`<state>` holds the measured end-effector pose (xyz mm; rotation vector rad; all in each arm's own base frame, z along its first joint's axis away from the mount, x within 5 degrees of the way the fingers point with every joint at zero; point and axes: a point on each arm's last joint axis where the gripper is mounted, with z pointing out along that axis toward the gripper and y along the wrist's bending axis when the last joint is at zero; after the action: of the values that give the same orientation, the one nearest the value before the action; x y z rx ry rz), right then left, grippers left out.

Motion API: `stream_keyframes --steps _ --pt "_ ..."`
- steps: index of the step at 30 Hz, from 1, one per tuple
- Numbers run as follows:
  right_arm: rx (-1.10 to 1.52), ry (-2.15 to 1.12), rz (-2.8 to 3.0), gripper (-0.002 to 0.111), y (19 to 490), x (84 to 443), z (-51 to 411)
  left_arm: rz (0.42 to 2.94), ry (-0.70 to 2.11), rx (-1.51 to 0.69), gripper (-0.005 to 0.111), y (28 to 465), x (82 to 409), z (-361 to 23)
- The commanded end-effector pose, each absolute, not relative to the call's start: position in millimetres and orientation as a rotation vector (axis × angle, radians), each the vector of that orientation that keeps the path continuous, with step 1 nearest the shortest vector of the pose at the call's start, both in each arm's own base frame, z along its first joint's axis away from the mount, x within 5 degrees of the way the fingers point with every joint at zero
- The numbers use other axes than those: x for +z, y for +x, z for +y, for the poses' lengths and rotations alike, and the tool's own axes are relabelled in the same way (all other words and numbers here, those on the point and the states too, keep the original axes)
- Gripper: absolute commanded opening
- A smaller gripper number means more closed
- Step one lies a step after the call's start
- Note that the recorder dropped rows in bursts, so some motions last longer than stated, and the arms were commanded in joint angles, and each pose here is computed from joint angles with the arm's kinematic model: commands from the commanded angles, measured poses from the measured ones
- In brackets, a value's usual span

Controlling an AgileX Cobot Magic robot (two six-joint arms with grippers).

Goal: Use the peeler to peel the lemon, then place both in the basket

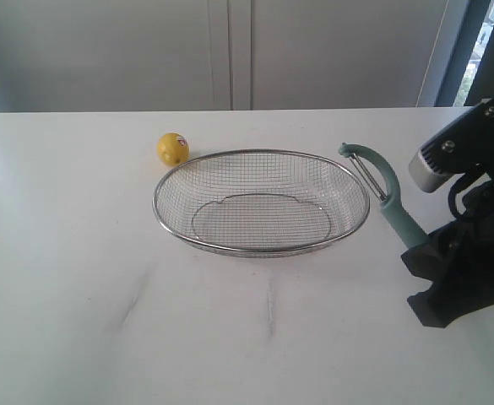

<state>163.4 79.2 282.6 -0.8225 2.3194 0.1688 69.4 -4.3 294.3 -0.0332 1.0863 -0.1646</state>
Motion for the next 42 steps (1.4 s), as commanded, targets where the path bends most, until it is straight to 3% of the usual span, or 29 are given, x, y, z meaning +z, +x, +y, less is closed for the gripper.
stream_keyframes --steps 1,20,27,33,38,42 --pt "0.170 -0.806 2.305 0.000 163.3 284.1 78.1 1.140 -0.017 -0.149 0.000 89.9 306.4 -6.1" --pt "0.170 -0.805 2.303 0.000 163.5 284.2 78.1 1.589 0.176 -0.076 0.000 227.3 268.4 -22.1" --pt "0.170 -0.805 2.303 0.000 163.5 284.2 78.1 1.865 0.250 -0.079 0.000 283.0 265.3 -27.4" --pt "0.170 -0.805 2.303 0.000 163.5 284.2 78.1 2.146 0.199 0.092 0.000 327.2 260.5 -28.2" --pt "0.170 -0.806 2.306 0.000 163.3 284.1 78.1 2.271 0.299 0.239 0.000 362.6 265.8 -58.1" --pt "0.170 -0.806 2.306 0.000 163.3 284.1 78.1 2.315 0.502 0.176 0.000 391.9 264.3 -105.4"
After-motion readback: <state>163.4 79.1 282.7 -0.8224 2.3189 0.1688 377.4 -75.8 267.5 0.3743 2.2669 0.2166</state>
